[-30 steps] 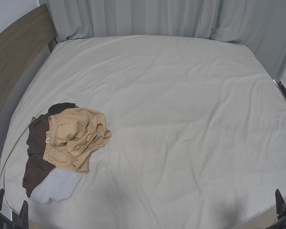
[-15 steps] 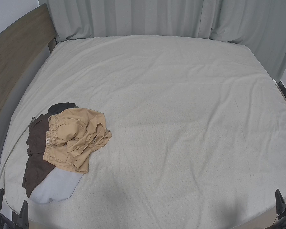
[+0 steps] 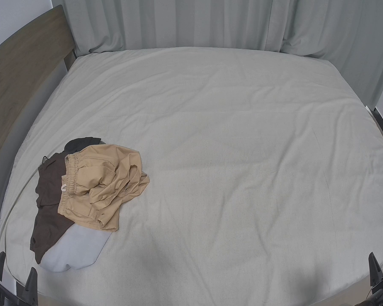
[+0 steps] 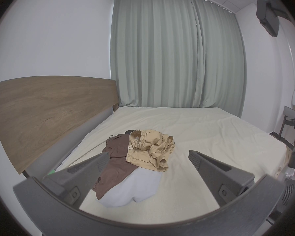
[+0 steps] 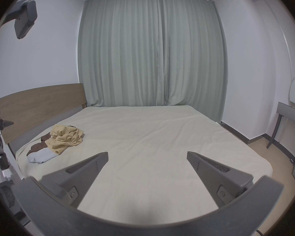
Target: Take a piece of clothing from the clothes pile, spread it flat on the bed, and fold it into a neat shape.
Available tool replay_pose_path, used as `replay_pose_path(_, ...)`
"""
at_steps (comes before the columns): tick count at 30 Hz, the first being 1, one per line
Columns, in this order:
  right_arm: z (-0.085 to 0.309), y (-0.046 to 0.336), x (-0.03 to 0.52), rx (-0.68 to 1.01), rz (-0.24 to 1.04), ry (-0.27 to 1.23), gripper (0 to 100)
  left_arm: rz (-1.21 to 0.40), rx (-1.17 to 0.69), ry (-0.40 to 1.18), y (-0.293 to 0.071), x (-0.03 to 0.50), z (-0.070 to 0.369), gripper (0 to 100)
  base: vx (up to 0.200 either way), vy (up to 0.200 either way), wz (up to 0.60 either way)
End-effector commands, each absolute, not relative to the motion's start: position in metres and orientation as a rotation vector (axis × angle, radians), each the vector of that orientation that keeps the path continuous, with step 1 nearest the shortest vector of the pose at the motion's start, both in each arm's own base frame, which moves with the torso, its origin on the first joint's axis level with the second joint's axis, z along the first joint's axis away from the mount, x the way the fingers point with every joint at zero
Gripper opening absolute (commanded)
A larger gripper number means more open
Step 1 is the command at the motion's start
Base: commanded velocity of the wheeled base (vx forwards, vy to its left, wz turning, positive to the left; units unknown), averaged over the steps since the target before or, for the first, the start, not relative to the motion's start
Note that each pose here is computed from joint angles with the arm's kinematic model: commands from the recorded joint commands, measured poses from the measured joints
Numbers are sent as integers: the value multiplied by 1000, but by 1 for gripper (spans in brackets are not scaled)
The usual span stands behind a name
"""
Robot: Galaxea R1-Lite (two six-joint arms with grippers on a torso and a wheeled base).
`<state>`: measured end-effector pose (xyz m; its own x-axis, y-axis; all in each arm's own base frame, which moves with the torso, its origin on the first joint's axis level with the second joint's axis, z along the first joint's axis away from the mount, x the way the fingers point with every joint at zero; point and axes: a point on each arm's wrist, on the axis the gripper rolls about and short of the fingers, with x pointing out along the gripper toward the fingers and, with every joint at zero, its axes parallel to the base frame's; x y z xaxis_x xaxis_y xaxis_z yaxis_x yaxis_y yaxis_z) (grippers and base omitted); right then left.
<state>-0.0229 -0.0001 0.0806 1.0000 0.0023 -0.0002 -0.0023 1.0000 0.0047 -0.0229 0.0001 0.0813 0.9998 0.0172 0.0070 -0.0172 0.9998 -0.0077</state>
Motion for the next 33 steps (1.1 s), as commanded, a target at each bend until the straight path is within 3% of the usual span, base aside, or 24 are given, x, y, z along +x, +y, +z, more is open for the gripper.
replay_pose_path(1, 75, 0, -23, 6, 3, 2, 100, 18, -9, -6, 0, -23, 76, 100, 0, 0, 0)
replay_pose_path(7, 75, 0, -23, 6, 3, 2, 100, 22, -17, -157, 0, -26, 105, 100, 0, 0, 0)
replay_pose_path(33, 75, 0, -23, 8, 2, 2, 100, -110, -69, 68, -1, 1, 123, 100, 0, 0, 0)
